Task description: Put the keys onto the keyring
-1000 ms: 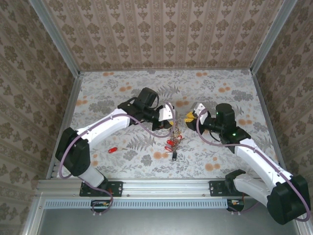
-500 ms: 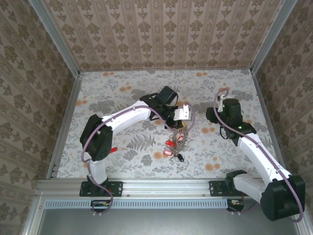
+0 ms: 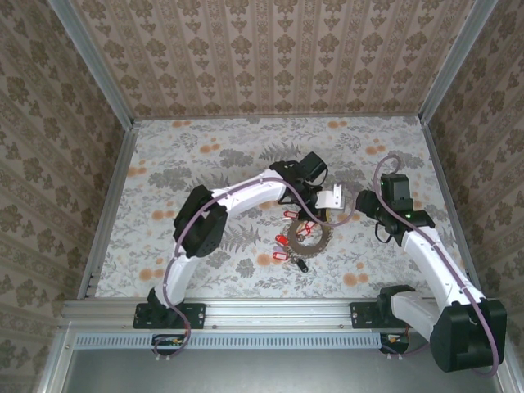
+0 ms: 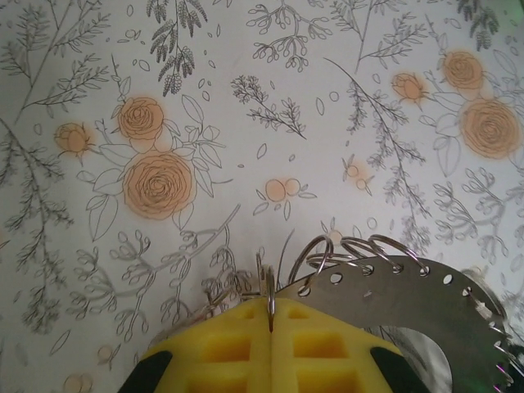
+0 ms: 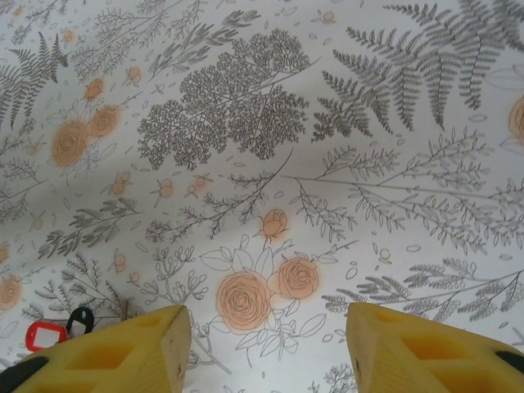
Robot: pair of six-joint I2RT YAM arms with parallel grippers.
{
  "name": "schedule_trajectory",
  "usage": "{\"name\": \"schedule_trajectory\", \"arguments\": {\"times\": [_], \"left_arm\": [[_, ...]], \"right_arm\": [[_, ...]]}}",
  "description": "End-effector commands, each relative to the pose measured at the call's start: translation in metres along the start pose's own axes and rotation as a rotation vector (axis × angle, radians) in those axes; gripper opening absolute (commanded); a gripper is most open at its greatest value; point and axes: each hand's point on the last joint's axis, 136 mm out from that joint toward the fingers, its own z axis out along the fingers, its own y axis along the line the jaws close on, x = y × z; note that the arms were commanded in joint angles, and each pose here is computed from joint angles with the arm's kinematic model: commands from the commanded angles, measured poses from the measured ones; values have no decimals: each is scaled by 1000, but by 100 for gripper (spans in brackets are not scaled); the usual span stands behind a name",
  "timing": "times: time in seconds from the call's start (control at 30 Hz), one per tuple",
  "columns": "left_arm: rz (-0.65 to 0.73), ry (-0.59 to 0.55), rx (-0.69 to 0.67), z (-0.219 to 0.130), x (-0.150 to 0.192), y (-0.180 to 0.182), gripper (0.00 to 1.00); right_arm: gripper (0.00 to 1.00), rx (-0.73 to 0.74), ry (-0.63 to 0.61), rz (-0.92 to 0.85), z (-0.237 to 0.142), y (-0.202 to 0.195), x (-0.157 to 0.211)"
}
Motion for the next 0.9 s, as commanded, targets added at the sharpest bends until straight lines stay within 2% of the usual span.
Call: {"name": "schedule_trajectory", "arguments": {"times": [0.0, 0.03, 0.13, 0.3, 0.43, 0.57, 0.63, 0.77, 0.83, 0.87], "left_arm": [[-48, -1, 14, 10, -7, 2, 5], [-59, -4, 9, 14, -9, 4, 8], [-96, -42, 17, 20, -15, 7, 11], [-107, -140, 1, 8, -33, 5, 16], [-100, -298, -39, -31, -55, 2, 16], [-158, -489, -189, -86, -60, 14, 19], [-232, -581, -241, -112, -52, 17, 23], [-379, -691, -400, -154, -27, 28, 29], [-453, -743, -476, -176, -13, 30, 40], [-481, -755, -503, -183, -8, 30, 42]], "right_arm": [[56, -13, 54, 24, 0, -3, 16], [56, -12, 65, 22, 0, -3, 19], [57, -1, 91, 17, 2, -6, 25], [62, 3, 90, 6, 4, -10, 30], [64, -76, 120, -24, 8, 2, 37], [63, -209, 203, -37, 16, 26, 48], [60, -255, 268, -30, 22, 36, 56], [56, -303, 358, -15, 34, 48, 66], [56, -308, 379, -24, 39, 51, 69], [56, -305, 388, -28, 41, 51, 71]]}}
